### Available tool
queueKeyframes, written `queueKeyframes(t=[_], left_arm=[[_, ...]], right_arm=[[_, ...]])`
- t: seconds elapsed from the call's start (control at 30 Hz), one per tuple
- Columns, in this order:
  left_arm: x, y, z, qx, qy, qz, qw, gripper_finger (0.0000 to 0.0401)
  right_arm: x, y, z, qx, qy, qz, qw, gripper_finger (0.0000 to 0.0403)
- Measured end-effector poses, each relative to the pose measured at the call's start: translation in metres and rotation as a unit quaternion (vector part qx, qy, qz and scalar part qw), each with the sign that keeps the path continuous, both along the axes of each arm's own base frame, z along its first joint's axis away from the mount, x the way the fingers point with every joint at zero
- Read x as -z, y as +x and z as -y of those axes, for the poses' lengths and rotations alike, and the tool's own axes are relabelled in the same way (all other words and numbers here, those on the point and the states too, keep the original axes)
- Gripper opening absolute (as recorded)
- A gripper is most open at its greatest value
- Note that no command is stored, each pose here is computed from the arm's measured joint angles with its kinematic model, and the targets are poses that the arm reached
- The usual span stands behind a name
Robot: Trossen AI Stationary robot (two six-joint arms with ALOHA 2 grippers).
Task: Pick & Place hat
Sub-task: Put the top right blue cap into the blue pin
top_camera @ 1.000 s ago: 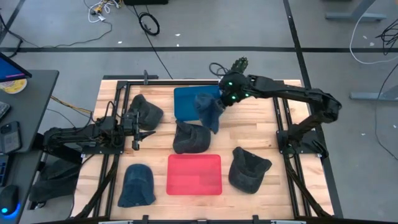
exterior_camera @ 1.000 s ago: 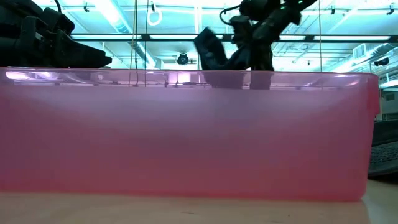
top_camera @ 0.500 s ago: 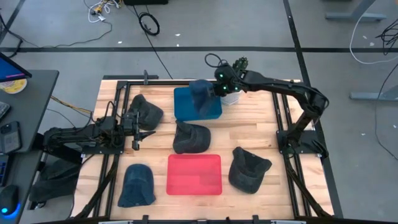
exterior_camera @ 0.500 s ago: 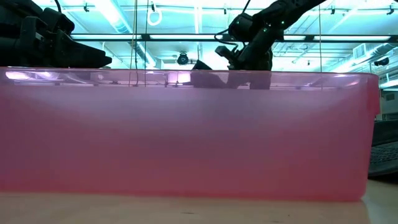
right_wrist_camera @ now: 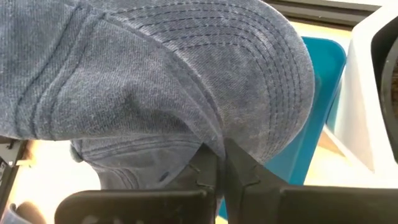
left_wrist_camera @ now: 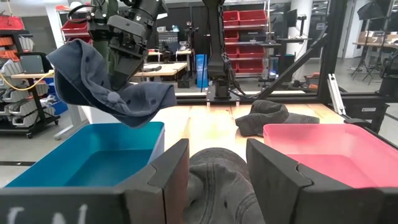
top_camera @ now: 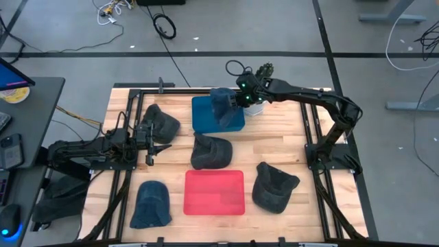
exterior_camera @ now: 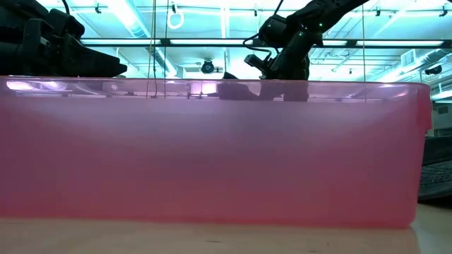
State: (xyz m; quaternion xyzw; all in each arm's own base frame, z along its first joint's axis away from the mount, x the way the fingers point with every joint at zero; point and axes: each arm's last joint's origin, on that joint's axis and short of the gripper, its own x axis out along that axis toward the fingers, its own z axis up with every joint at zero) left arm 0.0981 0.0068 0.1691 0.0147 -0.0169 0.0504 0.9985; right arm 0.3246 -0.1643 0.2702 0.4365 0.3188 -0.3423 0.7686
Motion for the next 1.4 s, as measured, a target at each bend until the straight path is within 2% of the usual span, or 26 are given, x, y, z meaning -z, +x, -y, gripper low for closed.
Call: queueKeyframes(t=[0.27,0.57,1.13,1.4], left_arm=[[-0.0001,0.0,0.0,0.0,0.0,0.0,1.0,0.0165],[0.0,0.0,0.0,0.0,0.0,0.0,1.0,0.0165],[-0.0001,0.0,0.0,0.0,0.0,0.0,1.0,0.0165],[-0.0001,0.0,0.0,0.0,0.0,0.0,1.0,0.0165]], right_arm=[[-0.0008,-0.0014,0.0046,0.0,-0.007,0.003,1.0,0.0011],[-0.0018,0.0001,0.0041,-0.027,-0.011,0.012,1.0,0.0017],[-0.0069,0.005,0.0066,-0.027,-0.03,0.045,0.998,0.0103],[-0.0084,0.0064,0.0072,-0.029,-0.038,0.054,0.997,0.0123]])
